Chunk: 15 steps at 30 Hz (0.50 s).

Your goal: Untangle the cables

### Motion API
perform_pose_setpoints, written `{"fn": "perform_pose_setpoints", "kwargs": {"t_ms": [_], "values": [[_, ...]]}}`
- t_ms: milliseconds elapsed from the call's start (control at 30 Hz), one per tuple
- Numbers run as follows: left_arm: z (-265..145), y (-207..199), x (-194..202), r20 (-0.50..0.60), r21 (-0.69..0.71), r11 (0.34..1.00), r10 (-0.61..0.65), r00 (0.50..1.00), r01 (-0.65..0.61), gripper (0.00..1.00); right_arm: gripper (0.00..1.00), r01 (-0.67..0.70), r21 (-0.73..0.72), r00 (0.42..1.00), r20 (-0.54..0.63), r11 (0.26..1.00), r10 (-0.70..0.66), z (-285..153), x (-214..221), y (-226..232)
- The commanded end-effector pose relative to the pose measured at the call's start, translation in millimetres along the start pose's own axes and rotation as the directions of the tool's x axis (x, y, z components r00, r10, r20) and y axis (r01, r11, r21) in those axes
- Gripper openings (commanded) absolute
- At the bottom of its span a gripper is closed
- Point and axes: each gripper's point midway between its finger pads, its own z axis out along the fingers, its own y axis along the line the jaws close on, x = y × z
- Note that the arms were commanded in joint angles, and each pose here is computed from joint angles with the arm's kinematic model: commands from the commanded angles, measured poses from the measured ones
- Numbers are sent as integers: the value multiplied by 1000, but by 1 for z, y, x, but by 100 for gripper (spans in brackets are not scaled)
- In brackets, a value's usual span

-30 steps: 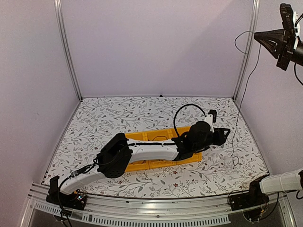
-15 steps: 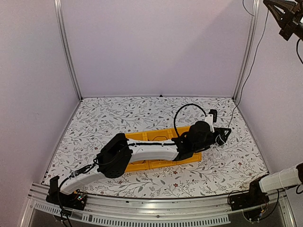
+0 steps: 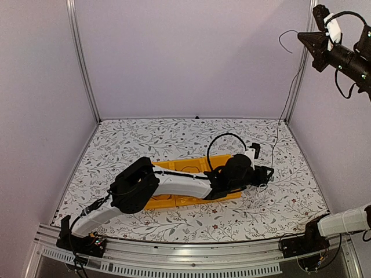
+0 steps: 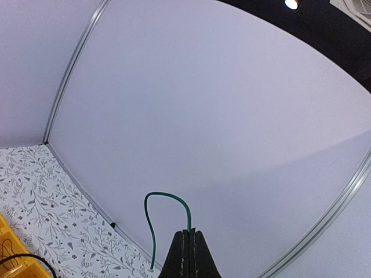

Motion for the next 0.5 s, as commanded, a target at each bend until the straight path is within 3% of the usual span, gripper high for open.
{"fn": "perform_pose_setpoints", "kwargs": {"t_ms": [0, 267, 467], "values": [[-26, -9, -80, 91, -85, 993, 91, 992, -83, 59, 0, 45, 30, 993, -108, 999, -41, -9, 38, 7], [-81, 11, -125, 169, -172, 976, 166, 972, -136, 67, 0, 69, 23, 973, -222, 997, -62, -28, 80, 23], [-105, -28, -134, 247, 32, 967, 239, 939, -254, 67, 0, 23, -55, 968, -248, 998, -36, -30, 92, 42]]}}
